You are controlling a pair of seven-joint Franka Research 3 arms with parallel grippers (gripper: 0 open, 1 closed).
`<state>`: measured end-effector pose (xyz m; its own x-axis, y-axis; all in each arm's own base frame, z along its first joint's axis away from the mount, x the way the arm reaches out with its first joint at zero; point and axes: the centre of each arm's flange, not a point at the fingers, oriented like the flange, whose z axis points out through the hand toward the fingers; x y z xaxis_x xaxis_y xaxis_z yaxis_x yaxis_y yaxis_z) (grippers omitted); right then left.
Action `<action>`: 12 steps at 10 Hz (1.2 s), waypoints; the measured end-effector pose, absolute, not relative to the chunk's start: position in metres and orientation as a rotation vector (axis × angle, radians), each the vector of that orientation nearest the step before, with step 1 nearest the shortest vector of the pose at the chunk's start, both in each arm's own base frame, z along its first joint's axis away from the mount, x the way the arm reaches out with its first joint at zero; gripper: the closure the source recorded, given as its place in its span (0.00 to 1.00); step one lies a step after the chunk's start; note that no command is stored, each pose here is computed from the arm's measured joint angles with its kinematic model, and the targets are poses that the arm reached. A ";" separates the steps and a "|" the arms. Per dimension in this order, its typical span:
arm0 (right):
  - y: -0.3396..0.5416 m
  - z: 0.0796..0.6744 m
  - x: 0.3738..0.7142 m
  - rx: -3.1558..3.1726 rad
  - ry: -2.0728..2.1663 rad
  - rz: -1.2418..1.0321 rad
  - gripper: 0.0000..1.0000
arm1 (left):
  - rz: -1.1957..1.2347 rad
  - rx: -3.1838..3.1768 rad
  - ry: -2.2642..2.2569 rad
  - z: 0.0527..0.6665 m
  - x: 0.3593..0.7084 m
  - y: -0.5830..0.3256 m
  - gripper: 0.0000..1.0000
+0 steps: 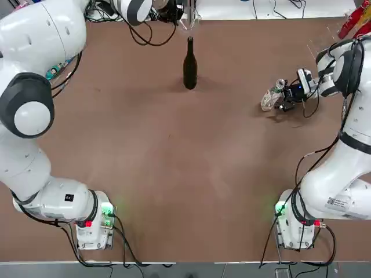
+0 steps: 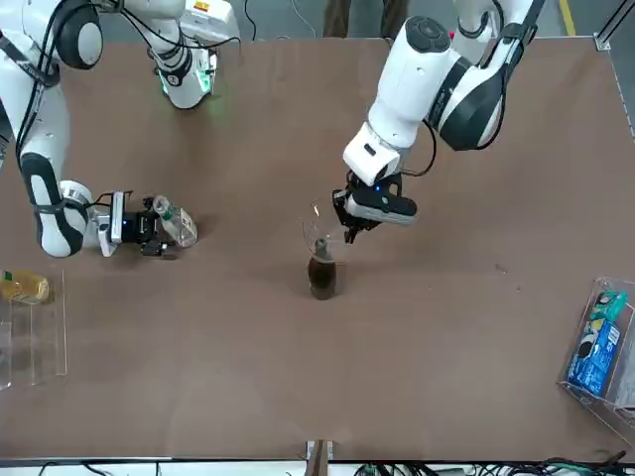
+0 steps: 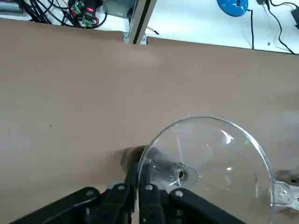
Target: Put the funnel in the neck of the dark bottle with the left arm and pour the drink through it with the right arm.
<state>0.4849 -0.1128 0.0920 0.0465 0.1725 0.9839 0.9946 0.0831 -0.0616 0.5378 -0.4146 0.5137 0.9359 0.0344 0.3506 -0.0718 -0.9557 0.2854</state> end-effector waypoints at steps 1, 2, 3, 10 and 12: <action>-0.111 0.092 0.486 -1.288 -1.330 -1.022 0.00 | 0.516 2.794 -0.028 0.514 0.538 -0.415 0.82; -0.107 0.092 0.487 -1.281 -1.329 -1.025 0.00 | 0.518 2.793 -0.030 0.514 0.538 -0.415 0.66; -0.103 0.092 0.488 -1.273 -1.328 -1.026 0.00 | 0.519 2.793 -0.031 0.515 0.538 -0.415 0.49; -0.093 0.092 0.489 -1.253 -1.337 -1.020 0.22 | 0.266 2.624 0.233 0.550 0.589 -0.345 0.00; -0.090 0.092 0.490 -1.248 -1.340 -1.015 0.31 | 0.063 2.540 0.257 0.531 0.610 -0.300 0.00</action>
